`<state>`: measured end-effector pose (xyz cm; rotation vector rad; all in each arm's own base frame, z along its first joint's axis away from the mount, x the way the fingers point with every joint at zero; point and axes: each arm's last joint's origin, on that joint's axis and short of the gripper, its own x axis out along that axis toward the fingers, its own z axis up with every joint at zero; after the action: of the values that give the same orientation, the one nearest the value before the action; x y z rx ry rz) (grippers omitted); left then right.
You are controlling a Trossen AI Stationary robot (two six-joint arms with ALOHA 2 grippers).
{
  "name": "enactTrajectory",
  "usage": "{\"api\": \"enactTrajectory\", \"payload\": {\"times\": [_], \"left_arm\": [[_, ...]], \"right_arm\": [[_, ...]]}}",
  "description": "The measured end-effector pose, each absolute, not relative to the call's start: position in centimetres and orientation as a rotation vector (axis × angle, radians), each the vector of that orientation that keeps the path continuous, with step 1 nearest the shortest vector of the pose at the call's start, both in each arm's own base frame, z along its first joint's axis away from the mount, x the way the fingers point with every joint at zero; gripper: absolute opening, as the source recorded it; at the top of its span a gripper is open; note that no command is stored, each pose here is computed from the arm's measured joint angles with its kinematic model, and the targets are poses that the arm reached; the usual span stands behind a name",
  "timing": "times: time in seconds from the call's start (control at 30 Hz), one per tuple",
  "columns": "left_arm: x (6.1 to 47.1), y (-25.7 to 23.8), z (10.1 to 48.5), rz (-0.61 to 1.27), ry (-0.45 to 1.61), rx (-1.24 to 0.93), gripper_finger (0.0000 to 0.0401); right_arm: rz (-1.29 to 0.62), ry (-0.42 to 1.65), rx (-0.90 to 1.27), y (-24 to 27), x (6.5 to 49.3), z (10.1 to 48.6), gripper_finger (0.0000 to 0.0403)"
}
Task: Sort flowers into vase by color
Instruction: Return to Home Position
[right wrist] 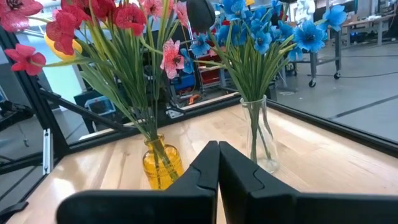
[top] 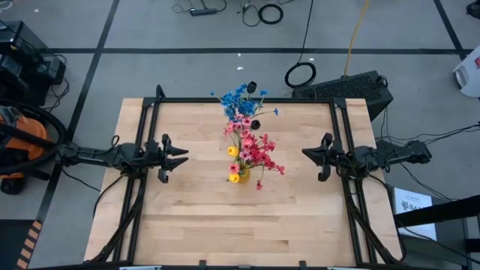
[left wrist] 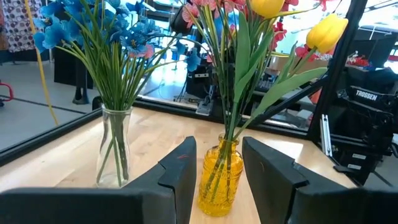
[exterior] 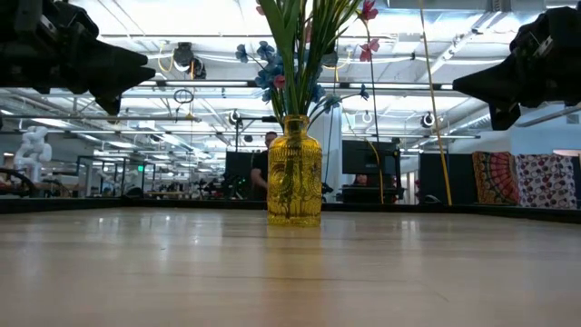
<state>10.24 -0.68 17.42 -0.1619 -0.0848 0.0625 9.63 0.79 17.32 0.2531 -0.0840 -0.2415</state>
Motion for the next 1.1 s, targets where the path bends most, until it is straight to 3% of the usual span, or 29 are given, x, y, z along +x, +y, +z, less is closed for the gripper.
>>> {"api": "enactTrajectory", "payload": {"times": [0.2,0.37,1.1], "left_arm": [[10.2,-0.7,17.3,0.057,-0.072,-0.019,0.0136],[10.3,-0.8,16.1,0.027,0.050,-0.012,0.0136],[10.3,-0.9,16.1,0.009,0.057,-0.011,0.0136]], "right_arm": [[-0.242,-0.085,0.253,0.8,9.6,17.3,0.0000],[-0.242,-0.085,0.253,0.8,9.6,17.3,0.0000],[-0.242,-0.085,0.253,0.8,9.6,17.3,0.0000]]}}
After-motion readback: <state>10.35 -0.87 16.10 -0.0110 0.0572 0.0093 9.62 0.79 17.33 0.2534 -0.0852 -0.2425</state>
